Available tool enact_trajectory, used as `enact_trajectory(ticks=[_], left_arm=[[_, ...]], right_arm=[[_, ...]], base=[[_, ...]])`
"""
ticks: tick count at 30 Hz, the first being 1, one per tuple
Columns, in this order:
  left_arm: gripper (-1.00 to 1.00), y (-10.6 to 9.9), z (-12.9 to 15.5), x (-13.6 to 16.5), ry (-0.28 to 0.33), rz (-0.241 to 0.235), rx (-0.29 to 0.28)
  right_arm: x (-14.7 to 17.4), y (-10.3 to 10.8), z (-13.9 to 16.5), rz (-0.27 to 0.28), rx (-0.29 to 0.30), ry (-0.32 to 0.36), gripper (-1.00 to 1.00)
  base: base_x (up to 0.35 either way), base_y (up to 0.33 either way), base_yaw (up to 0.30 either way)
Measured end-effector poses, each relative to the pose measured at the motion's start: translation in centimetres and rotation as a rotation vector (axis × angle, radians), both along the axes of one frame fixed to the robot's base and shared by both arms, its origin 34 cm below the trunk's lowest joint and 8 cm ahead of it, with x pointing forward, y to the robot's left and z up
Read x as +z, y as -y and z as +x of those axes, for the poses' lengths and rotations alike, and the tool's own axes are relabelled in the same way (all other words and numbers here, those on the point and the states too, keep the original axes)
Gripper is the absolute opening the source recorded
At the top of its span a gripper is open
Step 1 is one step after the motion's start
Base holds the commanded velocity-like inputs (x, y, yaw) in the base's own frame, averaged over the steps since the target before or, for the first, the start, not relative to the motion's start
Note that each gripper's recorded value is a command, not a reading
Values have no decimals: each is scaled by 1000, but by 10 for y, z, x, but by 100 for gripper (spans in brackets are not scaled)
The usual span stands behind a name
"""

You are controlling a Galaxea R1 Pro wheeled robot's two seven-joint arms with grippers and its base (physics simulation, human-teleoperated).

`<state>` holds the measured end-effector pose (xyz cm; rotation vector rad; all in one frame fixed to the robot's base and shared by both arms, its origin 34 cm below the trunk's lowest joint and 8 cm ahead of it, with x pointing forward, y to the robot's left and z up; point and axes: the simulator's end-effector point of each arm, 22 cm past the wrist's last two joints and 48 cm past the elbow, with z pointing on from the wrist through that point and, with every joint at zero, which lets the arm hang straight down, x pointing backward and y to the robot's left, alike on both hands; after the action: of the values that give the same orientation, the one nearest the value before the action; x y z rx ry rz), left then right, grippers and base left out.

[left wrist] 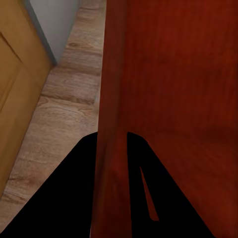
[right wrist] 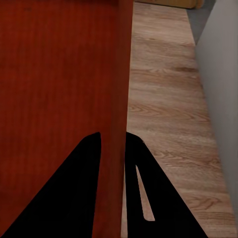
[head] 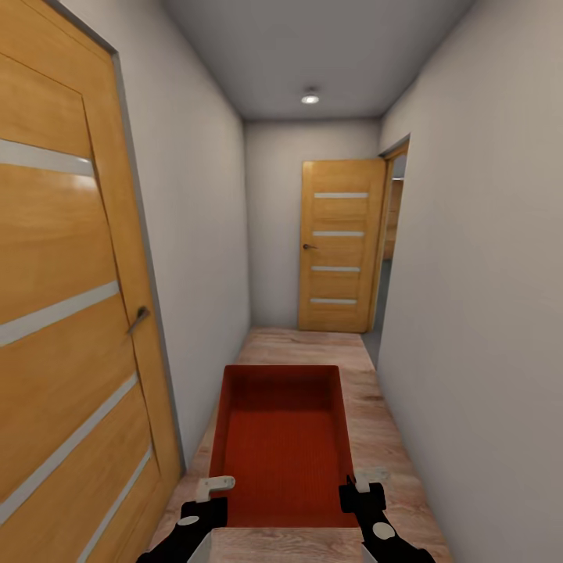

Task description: Move the two storage containers from the living room to the garage. In the garage, place one container on the floor and stack the other container on top of it (either order is fine).

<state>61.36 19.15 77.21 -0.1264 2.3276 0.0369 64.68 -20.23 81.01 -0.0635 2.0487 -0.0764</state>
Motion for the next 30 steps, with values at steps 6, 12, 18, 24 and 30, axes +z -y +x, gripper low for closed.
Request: enact_trajectory(ticks=[6,12,18,24,30], left_arm=[[-100,0,0,0,0,0,0],[-100,0,0,0,0,0,0],[-100,0,0,0,0,0,0],[-100,0,0,0,0,0,0],[-100,0,0,0,0,0,0]], right_arm=[[0,0,0,0,0,0,-100],[0,0,0,0,0,0,-100],[0,0,0,0,0,0,-100],[0,0,0,0,0,0,-100],[0,0,0,0,0,0,-100]], base=[[323,0,0],[323,0,0],[323,0,0],[323,0,0],[323,0,0]])
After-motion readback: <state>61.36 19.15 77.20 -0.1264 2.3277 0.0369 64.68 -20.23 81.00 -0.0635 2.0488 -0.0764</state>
